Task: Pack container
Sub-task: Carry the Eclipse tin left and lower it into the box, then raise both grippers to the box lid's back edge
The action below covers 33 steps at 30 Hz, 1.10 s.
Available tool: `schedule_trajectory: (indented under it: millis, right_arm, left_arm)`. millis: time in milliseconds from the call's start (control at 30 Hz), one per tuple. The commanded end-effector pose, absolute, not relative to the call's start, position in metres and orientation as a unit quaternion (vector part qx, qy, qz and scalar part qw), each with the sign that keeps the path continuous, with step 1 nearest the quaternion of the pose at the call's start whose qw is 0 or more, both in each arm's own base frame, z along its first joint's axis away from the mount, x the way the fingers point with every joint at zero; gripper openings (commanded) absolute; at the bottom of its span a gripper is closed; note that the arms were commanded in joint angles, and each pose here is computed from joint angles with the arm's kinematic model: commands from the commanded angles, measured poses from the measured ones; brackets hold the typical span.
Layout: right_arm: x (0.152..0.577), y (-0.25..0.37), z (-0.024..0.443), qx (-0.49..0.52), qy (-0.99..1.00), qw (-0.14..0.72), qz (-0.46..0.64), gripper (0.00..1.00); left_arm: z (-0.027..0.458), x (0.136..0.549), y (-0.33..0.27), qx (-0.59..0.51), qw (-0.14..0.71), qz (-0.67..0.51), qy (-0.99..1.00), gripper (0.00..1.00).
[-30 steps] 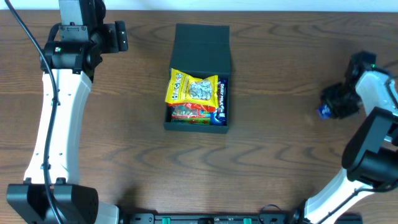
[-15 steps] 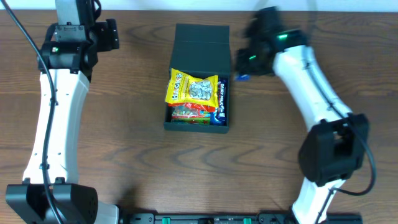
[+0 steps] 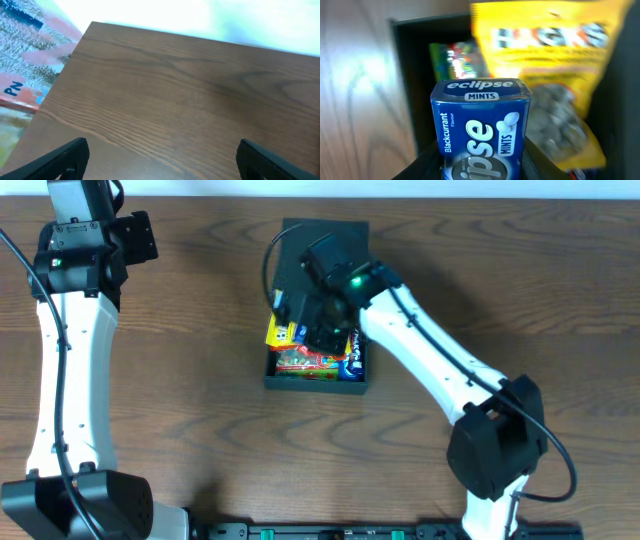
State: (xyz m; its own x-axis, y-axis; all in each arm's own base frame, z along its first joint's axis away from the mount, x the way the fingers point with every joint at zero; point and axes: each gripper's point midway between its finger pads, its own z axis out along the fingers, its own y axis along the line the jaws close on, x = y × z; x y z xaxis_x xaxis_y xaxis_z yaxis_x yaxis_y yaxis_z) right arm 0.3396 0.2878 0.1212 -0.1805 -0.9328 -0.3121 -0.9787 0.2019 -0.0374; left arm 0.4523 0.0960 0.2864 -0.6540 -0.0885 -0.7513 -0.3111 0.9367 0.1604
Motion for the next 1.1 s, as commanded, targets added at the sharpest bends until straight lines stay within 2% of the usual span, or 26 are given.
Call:
schedule_trajectory:
  millis: [0,67,167,267,333,433,467,500,567,600,733,867,1067]
  right_arm:
    - [0.332,0.294,0.125,-0.676,0.72,0.135,0.08,0.37]
    - [0.331,0.294,0.124,-0.676,0.721,0.134,0.079,0.42]
    - [0.333,0.291,0.124,-0.672,0.725,0.132,0.071,0.72]
    - [0.34,0.288,0.125,-0.65,0.745,0.137,0.058,0.77]
    - [0.351,0.291,0.129,-0.606,0.778,0.156,0.063,0.65]
    - [0.371,0.286,0.135,-0.534,0.823,0.181,0.069,0.36]
    - [0.381,0.279,0.137,-0.497,0.844,0.189,0.068,0.25]
    - [0.394,0.266,0.139,-0.449,0.869,0.197,0.065,0.02]
    - [0.416,0.237,0.141,-0.358,0.909,0.203,0.071,0.01]
    - [0.429,0.218,0.142,-0.306,0.926,0.207,0.073,0.02]
    - [0.465,0.151,0.145,-0.14,0.962,0.222,0.079,0.02]
    - [0.48,0.091,0.144,-0.006,0.971,0.22,0.087,0.02]
    - [0.49,0.087,0.121,0.014,0.962,0.213,0.172,0.02]
  left_arm:
    - [0.299,0.449,0.1,-0.107,0.412,0.149,0.893,0.95]
    - [0.299,0.449,0.1,-0.107,0.412,0.149,0.893,0.95]
    - [0.299,0.449,0.1,-0.107,0.412,0.149,0.893,0.95]
    - [0.299,0.449,0.1,-0.107,0.41,0.149,0.894,0.95]
    - [0.297,0.449,0.097,-0.102,0.409,0.14,0.896,0.95]
    - [0.292,0.453,0.08,-0.081,0.41,0.094,0.904,0.95]
    - [0.289,0.456,0.071,-0.07,0.409,0.069,0.907,0.98]
    - [0.282,0.46,0.057,-0.053,0.407,0.03,0.912,0.81]
    - [0.266,0.467,0.03,-0.022,0.393,-0.043,0.918,0.13]
    - [0.256,0.471,0.014,-0.005,0.382,-0.087,0.92,0.06]
    - [0.219,0.483,-0.023,0.018,0.337,-0.201,0.919,0.06]
    - [0.188,0.492,-0.046,0.02,0.298,-0.276,0.913,0.06]
    - [0.117,0.512,-0.05,-0.124,0.22,-0.28,0.926,0.06]
